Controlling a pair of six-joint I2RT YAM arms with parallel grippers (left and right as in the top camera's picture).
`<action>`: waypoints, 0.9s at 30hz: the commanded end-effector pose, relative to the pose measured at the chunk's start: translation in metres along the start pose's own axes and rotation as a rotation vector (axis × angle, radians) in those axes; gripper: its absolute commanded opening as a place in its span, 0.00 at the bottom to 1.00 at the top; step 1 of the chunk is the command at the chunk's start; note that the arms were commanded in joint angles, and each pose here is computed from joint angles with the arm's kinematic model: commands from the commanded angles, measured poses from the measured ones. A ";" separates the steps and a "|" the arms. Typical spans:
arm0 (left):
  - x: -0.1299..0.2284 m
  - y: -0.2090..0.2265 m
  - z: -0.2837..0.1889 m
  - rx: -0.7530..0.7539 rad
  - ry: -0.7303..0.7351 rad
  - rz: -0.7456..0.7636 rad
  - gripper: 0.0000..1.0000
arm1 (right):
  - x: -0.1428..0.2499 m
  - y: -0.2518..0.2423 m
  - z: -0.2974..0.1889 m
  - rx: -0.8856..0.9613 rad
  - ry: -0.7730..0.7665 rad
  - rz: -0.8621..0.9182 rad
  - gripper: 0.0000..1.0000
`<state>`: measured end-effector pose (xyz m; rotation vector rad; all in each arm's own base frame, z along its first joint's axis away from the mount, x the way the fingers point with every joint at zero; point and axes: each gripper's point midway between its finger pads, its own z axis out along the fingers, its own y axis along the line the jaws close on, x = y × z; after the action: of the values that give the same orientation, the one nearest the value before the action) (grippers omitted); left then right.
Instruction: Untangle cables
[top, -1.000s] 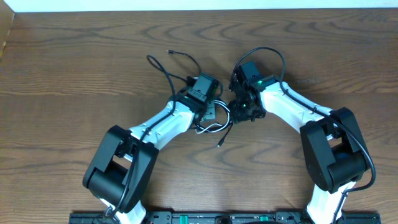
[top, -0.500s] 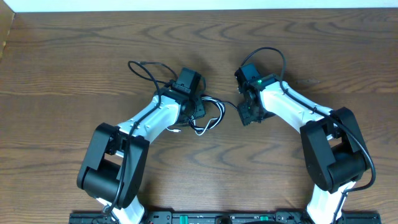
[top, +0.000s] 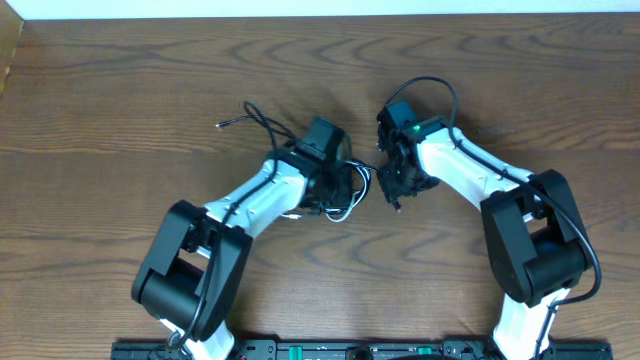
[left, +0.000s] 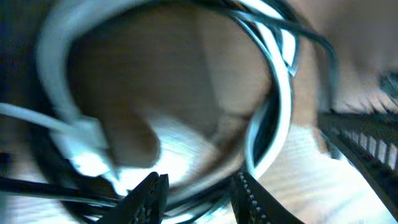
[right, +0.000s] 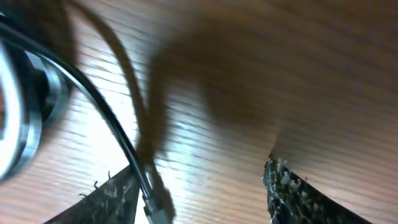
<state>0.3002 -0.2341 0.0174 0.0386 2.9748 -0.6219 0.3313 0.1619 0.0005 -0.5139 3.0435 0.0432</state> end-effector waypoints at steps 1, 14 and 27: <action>0.015 -0.013 0.005 0.033 0.044 0.103 0.38 | -0.009 0.015 -0.006 -0.081 -0.015 -0.049 0.60; 0.006 0.012 -0.004 0.013 0.055 -0.002 0.39 | -0.029 0.038 -0.011 -0.218 -0.103 -0.107 0.55; -0.007 0.033 -0.029 0.149 0.088 -0.176 0.45 | -0.078 0.068 -0.013 -0.343 -0.323 -0.245 0.67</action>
<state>0.3070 -0.1923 0.0236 -0.1604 3.0373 -0.8187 0.3829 0.2448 0.0300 -0.7661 2.6453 0.5546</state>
